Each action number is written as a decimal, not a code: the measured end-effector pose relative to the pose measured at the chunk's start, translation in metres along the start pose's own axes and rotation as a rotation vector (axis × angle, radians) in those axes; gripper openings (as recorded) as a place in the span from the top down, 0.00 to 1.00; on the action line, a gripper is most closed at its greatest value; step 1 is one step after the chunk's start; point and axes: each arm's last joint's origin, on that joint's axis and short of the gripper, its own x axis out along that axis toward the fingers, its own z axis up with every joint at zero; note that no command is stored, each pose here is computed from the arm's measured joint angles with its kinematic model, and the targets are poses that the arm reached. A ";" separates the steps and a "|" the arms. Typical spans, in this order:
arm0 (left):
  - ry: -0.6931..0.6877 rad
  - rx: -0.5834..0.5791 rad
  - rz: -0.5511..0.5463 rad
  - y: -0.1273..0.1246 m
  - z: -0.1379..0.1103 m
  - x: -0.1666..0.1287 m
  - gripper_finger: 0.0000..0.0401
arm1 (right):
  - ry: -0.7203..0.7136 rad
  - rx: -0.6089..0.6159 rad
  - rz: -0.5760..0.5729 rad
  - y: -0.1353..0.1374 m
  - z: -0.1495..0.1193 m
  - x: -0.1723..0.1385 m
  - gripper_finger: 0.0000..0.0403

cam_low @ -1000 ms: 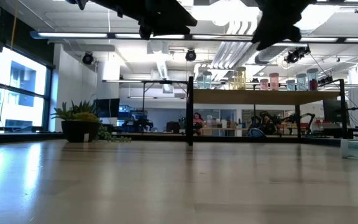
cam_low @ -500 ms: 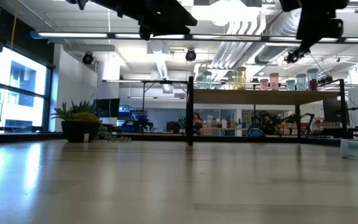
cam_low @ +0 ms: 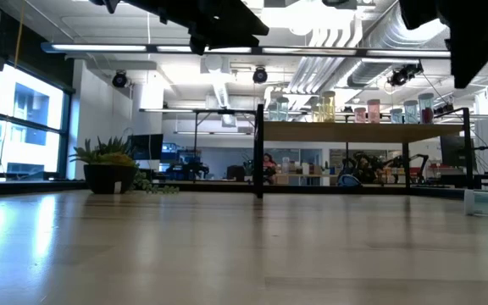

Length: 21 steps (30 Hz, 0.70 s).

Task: Pick and place medicine bottles onto shelf by color
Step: Put the light blue pill bottle aligned with the other light blue pill bottles on the shelf

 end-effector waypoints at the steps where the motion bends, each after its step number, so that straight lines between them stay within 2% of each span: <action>1: 0.000 0.000 0.000 0.000 0.000 0.000 0.49 | 0.011 -0.008 -0.010 0.002 -0.001 0.002 0.52; 8: 0.000 0.000 0.000 0.000 0.000 0.000 0.49 | 0.100 -0.052 -0.048 0.018 -0.009 0.018 0.51; 21: 0.000 0.000 0.000 0.000 0.000 0.000 0.49 | 0.225 -0.086 -0.199 0.044 -0.020 0.062 0.51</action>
